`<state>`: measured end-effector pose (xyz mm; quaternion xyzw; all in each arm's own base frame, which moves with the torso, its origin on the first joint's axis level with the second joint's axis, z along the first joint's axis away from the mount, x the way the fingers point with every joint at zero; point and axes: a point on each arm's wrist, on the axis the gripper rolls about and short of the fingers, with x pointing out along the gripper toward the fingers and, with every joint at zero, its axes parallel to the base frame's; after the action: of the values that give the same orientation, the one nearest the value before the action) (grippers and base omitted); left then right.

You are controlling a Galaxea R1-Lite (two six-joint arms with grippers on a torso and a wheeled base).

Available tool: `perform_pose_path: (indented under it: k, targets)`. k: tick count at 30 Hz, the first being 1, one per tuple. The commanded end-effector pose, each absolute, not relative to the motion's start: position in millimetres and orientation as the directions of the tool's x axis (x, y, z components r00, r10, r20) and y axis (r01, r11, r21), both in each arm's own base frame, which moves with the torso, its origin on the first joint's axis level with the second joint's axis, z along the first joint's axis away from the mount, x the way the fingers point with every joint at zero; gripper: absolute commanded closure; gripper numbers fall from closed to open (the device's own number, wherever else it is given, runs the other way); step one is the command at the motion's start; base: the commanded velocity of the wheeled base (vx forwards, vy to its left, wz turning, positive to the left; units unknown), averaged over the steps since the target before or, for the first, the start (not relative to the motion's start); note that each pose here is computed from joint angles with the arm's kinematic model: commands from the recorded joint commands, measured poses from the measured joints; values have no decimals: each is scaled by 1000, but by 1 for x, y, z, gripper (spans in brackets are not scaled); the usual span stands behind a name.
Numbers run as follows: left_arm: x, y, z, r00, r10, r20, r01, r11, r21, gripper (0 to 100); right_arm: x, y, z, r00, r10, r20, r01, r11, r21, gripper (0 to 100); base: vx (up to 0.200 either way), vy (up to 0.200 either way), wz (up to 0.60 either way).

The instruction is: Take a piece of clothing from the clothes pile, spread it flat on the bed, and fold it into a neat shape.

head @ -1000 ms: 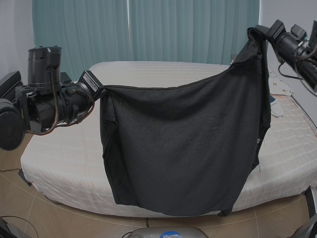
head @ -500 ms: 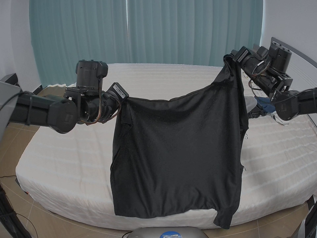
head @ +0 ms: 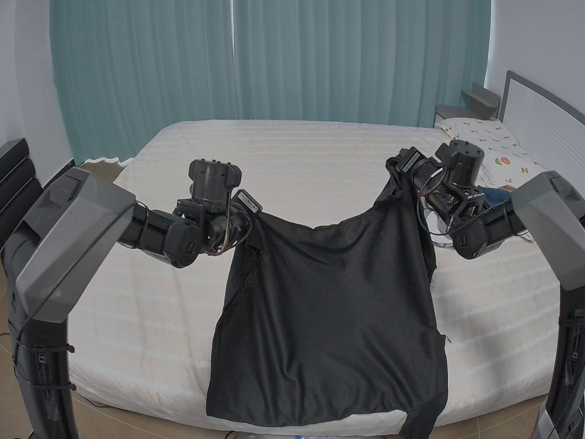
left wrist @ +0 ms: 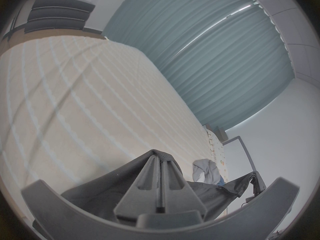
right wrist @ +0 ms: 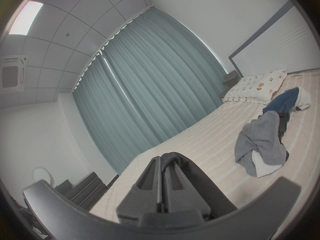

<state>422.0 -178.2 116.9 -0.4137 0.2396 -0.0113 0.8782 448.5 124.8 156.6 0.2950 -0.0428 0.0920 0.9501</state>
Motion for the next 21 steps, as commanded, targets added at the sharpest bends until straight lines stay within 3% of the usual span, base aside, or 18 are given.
perform_pose_path:
  k: [1, 3, 4, 12, 21]
  targets:
    - [437, -184, 59, 846, -193, -497, -268, 653, -708, 100, 475, 130, 90, 992, 114, 50, -123, 826, 550, 100, 0, 0, 0]
    - [442, -183, 53, 844, -188, -503, -289, 631, -720, 100, 480, 132, 74, 993, 113, 24, -108, 830, 547, 100, 0, 0, 0]
    - [444, -183, 49, 843, -185, -505, -297, 623, -724, 0, 481, 132, 68, 993, 113, 14, -102, 832, 546, 0, 0, 0, 0]
    - [456, -170, 16, 821, -141, -553, -363, 620, -696, 0, 490, 126, 6, 991, 91, -98, -25, 849, 527, 0, 0, 0, 0]
    - [463, -145, 2, 811, -40, -583, -438, 620, -651, 0, 483, 82, 17, 989, 10, -151, 70, 854, 516, 0, 0, 0, 0]
